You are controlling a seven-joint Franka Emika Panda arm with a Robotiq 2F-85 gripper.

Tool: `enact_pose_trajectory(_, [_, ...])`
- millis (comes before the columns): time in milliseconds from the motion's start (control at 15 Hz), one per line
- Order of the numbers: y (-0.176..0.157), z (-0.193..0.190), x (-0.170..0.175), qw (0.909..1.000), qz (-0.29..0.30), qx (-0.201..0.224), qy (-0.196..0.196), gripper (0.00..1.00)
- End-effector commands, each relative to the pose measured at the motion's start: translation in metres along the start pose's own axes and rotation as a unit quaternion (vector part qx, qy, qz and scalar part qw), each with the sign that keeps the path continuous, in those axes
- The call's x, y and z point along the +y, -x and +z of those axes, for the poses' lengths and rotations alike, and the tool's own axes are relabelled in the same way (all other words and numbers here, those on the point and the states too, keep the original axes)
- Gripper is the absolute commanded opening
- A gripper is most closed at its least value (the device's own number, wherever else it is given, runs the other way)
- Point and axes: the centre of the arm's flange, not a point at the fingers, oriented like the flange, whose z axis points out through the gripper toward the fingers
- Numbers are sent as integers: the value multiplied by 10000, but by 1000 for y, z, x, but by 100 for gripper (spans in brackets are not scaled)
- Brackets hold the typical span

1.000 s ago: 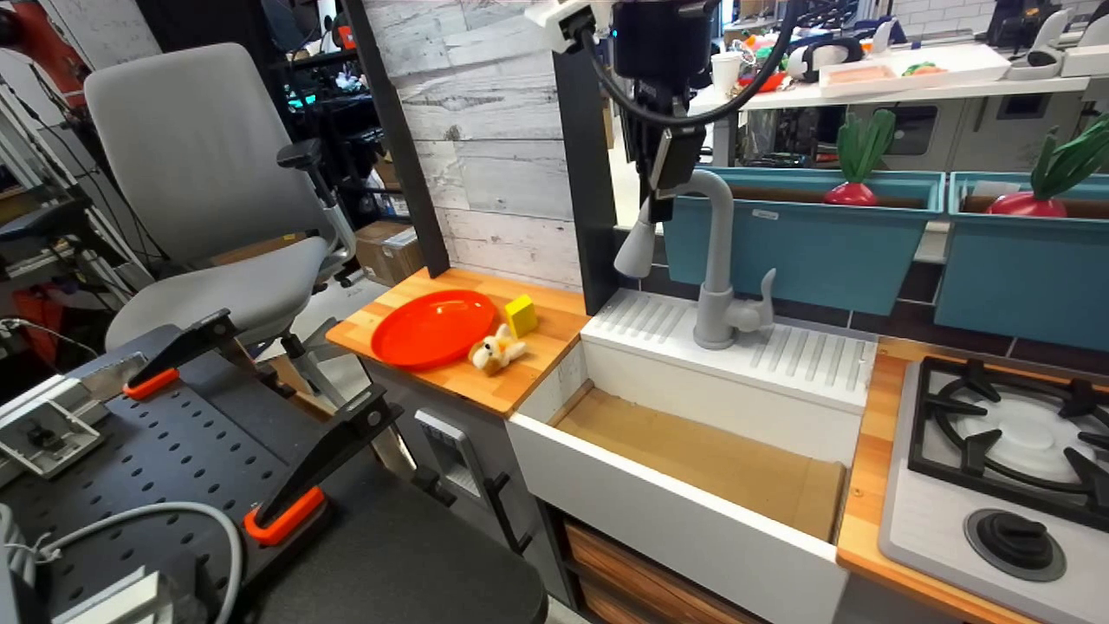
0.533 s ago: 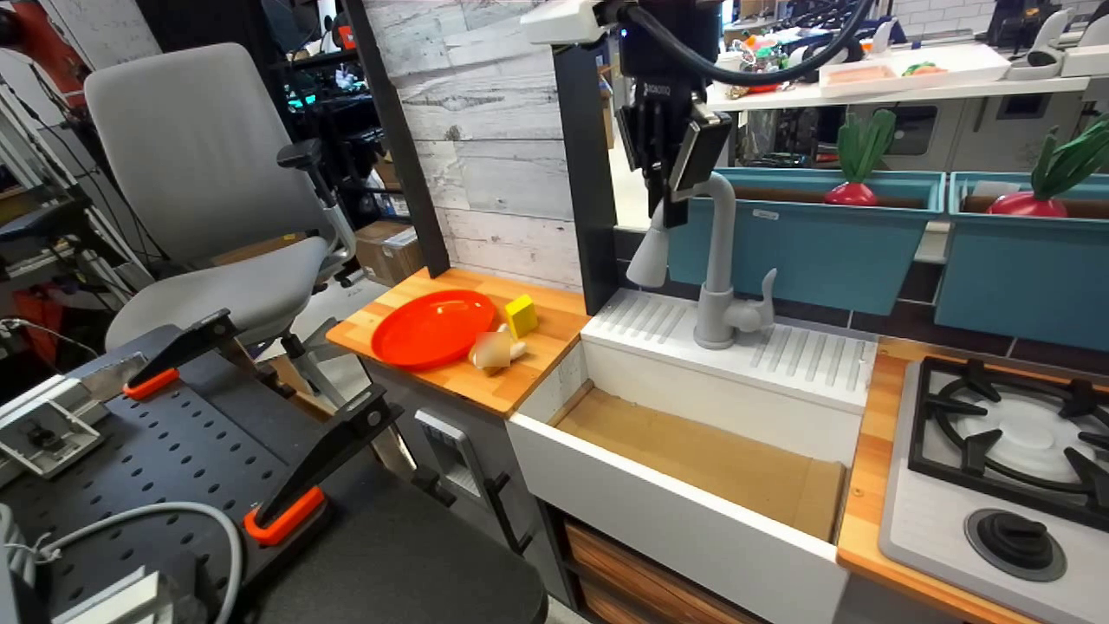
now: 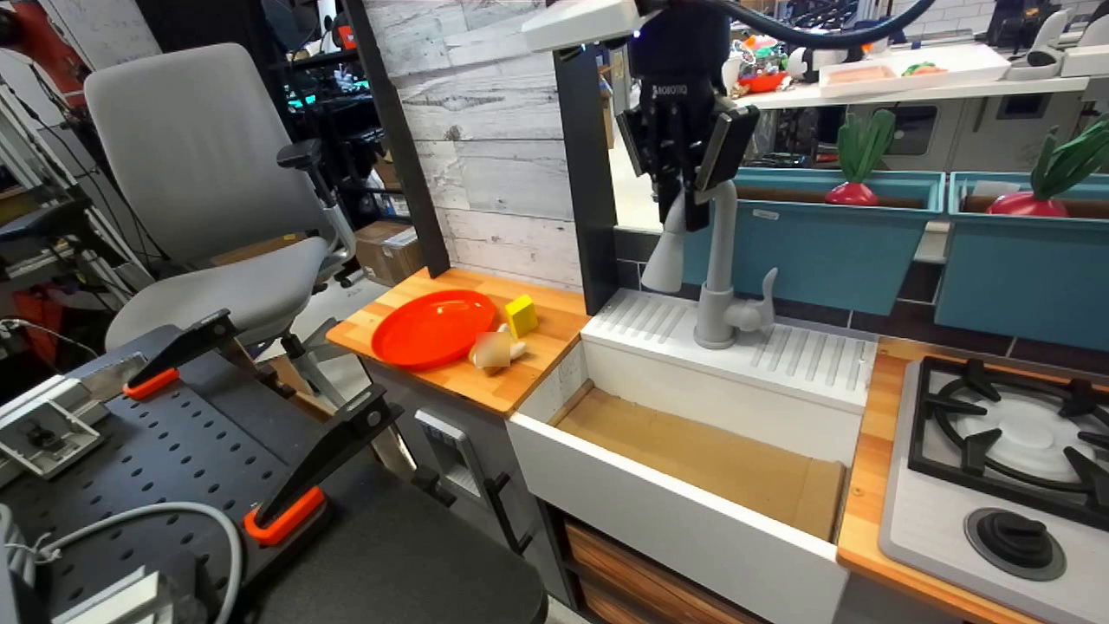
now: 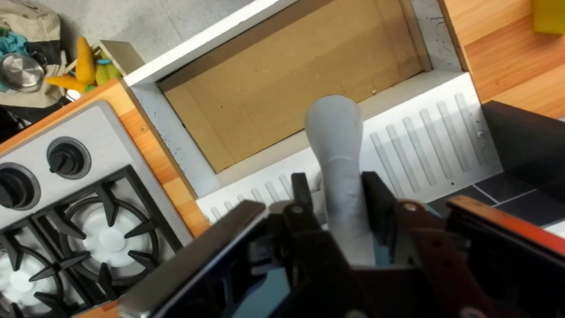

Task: Center the faucet

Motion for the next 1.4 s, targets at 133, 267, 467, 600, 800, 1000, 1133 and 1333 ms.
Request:
enact_pose_trajectory(133, [4,-11,68,9982,-139,494,297,81])
enact_pose_trajectory(267, [9,-8,69,9980,-195,562,213,95])
enact_pose_trajectory(467, [19,-6,68,9976,-225,651,-21,100])
enact_pose_trajectory(600, [24,-8,65,9969,-161,736,-229,100])
enact_pose_trajectory(800, [31,-14,58,9947,-43,862,-564,100])
enact_pose_trajectory(1000, [46,-33,50,9879,322,1084,-1063,100])
enact_pose_trajectory(1133, [62,-52,48,9815,548,1273,-1323,100])
enact_pose_trajectory(1333, [44,-48,44,9825,651,1200,-1269,100])
